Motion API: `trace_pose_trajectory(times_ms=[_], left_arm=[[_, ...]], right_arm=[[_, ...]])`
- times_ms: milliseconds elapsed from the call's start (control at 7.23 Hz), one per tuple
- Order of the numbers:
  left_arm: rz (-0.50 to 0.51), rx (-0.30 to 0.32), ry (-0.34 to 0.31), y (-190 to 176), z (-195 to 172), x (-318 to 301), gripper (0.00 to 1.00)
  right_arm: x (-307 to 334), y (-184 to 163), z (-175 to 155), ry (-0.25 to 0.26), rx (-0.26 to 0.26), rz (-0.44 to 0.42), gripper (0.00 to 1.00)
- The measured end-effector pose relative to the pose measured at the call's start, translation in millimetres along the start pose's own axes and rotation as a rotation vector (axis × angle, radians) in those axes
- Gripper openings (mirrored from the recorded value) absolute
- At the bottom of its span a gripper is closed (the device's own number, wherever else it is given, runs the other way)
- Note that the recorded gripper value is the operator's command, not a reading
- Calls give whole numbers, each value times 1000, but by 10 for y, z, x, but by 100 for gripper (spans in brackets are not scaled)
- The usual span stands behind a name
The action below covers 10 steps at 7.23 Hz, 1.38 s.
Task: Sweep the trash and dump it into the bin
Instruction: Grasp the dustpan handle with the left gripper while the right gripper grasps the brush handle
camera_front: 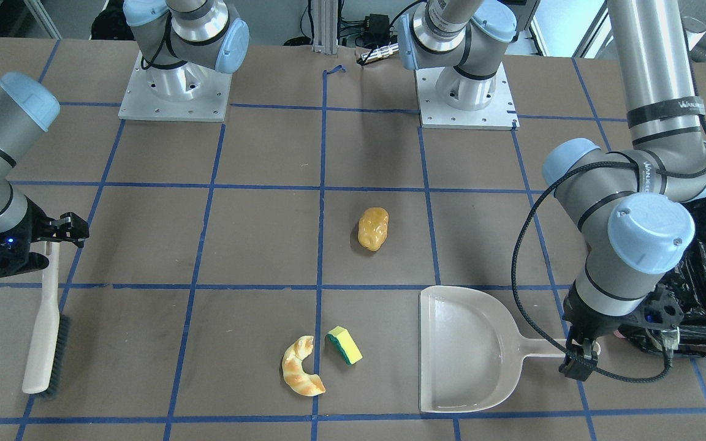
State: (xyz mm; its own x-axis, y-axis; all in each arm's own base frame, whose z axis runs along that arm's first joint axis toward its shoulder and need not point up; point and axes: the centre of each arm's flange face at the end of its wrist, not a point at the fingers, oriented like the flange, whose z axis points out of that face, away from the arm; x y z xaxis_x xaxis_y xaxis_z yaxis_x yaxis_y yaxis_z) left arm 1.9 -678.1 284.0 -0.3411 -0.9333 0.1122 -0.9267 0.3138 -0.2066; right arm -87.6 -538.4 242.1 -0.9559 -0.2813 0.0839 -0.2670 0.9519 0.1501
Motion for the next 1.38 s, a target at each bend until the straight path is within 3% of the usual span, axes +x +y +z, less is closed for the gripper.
trace_pose_trajectory(times_ms=[415, 553, 830, 968, 1106, 1383], left_arm=[[-32, 8, 5, -71, 297, 25, 100], [-35, 5, -2, -61, 363, 21, 100], [-63, 1, -12, -42, 421, 2, 100], [-74, 1, -13, -42, 425, 0, 92], [-88, 1, -14, -42, 427, 0, 76], [-128, 1, -16, -39, 436, -7, 74]], right_arm=[[76, -33, 163, -10, -9, 33, 86], [94, -40, 191, -13, -12, 38, 77], [118, -57, 180, -10, -10, 52, 38], [124, -60, 172, -10, -9, 65, 27], [126, -60, 169, -11, -8, 83, 23], [114, -70, 158, -33, 8, 113, 13]])
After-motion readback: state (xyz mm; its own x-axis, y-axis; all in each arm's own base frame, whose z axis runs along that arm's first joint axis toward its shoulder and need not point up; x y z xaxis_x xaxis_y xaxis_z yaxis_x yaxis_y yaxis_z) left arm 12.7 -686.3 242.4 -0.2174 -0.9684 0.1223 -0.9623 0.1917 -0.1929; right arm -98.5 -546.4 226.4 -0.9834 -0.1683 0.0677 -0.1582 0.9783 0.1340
